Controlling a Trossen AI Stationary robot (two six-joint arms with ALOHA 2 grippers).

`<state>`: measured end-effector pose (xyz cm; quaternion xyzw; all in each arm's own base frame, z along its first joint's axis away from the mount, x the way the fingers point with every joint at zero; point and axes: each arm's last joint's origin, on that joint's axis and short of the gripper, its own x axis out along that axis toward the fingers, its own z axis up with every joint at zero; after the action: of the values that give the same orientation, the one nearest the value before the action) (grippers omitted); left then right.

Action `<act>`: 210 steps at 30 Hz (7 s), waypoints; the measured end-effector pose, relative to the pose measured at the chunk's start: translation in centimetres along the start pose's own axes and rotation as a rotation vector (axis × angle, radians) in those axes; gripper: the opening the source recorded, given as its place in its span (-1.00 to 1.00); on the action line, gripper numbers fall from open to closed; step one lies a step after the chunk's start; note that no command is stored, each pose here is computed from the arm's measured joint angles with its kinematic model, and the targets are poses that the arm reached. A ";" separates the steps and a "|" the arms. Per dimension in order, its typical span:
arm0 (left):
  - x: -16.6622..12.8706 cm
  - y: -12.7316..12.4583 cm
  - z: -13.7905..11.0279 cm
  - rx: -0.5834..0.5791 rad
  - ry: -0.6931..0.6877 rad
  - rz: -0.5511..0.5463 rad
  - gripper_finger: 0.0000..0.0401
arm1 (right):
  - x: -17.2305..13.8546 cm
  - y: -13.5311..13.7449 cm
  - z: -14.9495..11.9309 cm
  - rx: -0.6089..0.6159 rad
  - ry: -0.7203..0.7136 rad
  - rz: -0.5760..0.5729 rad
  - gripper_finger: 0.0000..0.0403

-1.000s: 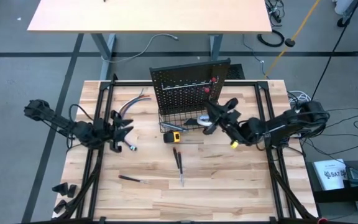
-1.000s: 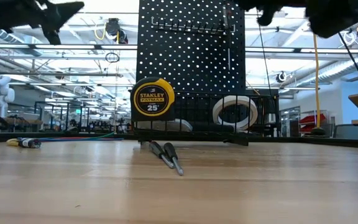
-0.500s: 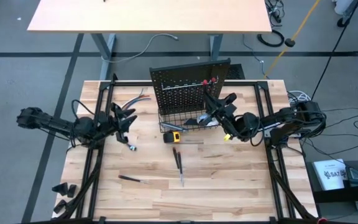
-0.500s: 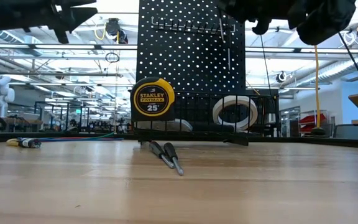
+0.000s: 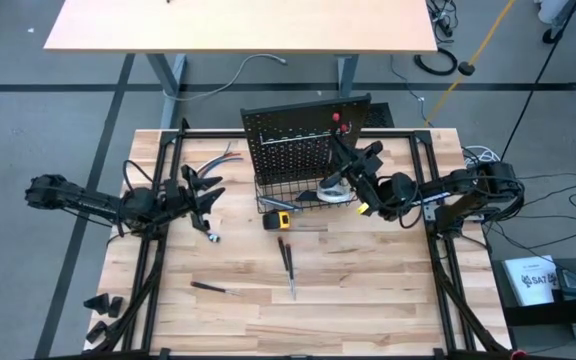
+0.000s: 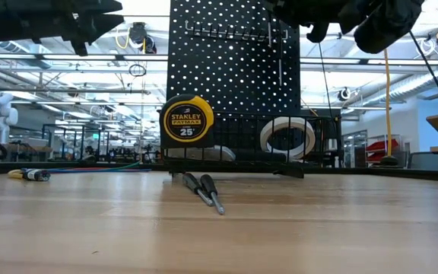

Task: Hang tools onto peg board
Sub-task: Hang the black screwdriver onto the pegboard

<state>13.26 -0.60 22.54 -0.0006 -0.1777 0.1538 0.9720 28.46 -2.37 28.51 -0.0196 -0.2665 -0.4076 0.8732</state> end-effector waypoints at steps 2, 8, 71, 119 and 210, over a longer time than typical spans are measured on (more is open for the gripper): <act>0.0 0.0 0.0 0.001 -0.001 0.001 -0.22 | 0.1 0.1 0.1 0.002 -0.005 0.007 -0.92; 0.0 0.1 0.0 0.002 -0.001 0.006 -0.22 | 0.2 0.2 0.2 0.003 -0.010 0.008 -0.92; 10.5 -6.5 -5.4 0.010 0.171 -0.383 -0.23 | -7.3 10.6 -6.7 0.051 0.434 0.554 -0.92; 10.4 -6.2 -3.4 0.132 0.332 -0.239 -0.76 | 0.4 13.1 -0.9 -0.159 0.606 0.637 0.12; 6.4 -3.5 1.2 0.187 0.485 -0.010 0.44 | 6.1 4.0 3.8 -0.295 0.515 -0.309 -0.81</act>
<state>19.56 -2.12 26.10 0.0534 0.0758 0.1602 0.9827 32.83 -3.06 35.49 -0.0015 0.0250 -0.5610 0.8275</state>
